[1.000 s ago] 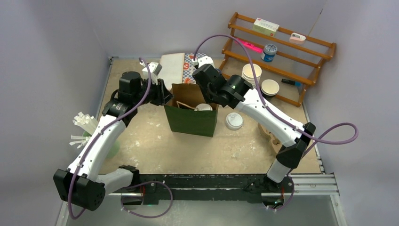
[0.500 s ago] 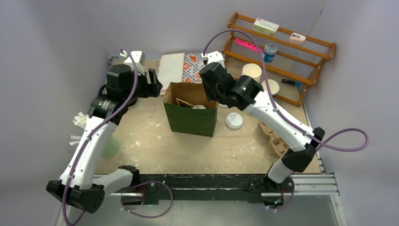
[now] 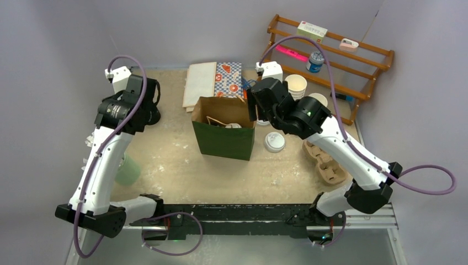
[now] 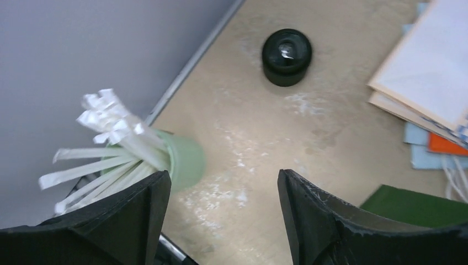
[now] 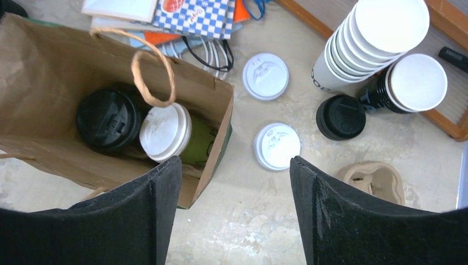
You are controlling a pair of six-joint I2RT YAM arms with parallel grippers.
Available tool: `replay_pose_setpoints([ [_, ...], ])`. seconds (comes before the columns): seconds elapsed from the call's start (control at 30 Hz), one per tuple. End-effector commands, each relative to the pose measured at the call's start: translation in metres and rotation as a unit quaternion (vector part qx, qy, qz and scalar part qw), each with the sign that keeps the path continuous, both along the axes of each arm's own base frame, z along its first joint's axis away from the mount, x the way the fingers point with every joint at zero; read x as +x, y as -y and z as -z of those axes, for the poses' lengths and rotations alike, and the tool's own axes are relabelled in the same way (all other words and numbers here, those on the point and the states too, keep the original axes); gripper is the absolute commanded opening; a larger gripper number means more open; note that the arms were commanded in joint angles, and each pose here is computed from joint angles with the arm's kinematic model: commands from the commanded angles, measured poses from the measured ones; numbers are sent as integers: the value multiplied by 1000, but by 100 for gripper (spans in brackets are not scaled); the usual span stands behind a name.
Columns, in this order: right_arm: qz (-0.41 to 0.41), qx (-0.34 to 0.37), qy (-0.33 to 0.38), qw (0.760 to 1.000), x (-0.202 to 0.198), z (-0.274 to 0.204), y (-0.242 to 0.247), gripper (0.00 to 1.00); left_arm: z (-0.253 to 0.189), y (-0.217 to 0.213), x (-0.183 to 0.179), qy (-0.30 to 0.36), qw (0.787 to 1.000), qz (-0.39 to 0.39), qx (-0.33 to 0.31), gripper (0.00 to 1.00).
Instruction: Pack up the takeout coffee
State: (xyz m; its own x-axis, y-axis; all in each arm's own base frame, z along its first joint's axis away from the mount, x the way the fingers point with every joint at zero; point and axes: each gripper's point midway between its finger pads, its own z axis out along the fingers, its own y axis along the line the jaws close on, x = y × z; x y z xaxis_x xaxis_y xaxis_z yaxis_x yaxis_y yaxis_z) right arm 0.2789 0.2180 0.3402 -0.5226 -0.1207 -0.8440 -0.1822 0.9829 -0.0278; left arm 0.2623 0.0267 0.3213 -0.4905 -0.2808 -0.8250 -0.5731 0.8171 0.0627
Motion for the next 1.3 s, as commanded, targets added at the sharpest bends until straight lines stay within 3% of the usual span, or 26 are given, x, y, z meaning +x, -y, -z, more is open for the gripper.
replay_pose_setpoints([
  [0.0, 28, -5, -16, 999, -2, 16, 10, 73, -7, -40, -30, -7, 991, -112, 69, 72],
  [0.17, 95, 20, -40, 995, -3, 22, 43, 75, -4, -60, -30, 7, 979, -174, 106, 65],
  [0.3, 149, 59, -48, 986, 3, 27, 89, 84, 3, -69, -21, 5, 974, -187, 124, 64],
  [0.43, 209, 64, -113, 969, 2, 62, 130, 96, 7, -80, -15, -13, 969, -196, 148, 63],
  [0.57, 268, 68, -172, 945, -7, 98, 160, 97, 14, -98, -19, -31, 958, -236, 163, 61],
  [0.77, 275, 62, -210, 936, -14, 115, 164, 96, 34, -117, -17, -37, 954, -253, 155, 52],
  [0.97, 268, 69, -212, 937, -8, 110, 159, 95, 59, -126, -5, -30, 964, -234, 119, 31],
  [1.27, 252, 72, -216, 940, -2, 112, 153, 95, 62, -140, -9, -51, 955, -256, 138, 30],
])
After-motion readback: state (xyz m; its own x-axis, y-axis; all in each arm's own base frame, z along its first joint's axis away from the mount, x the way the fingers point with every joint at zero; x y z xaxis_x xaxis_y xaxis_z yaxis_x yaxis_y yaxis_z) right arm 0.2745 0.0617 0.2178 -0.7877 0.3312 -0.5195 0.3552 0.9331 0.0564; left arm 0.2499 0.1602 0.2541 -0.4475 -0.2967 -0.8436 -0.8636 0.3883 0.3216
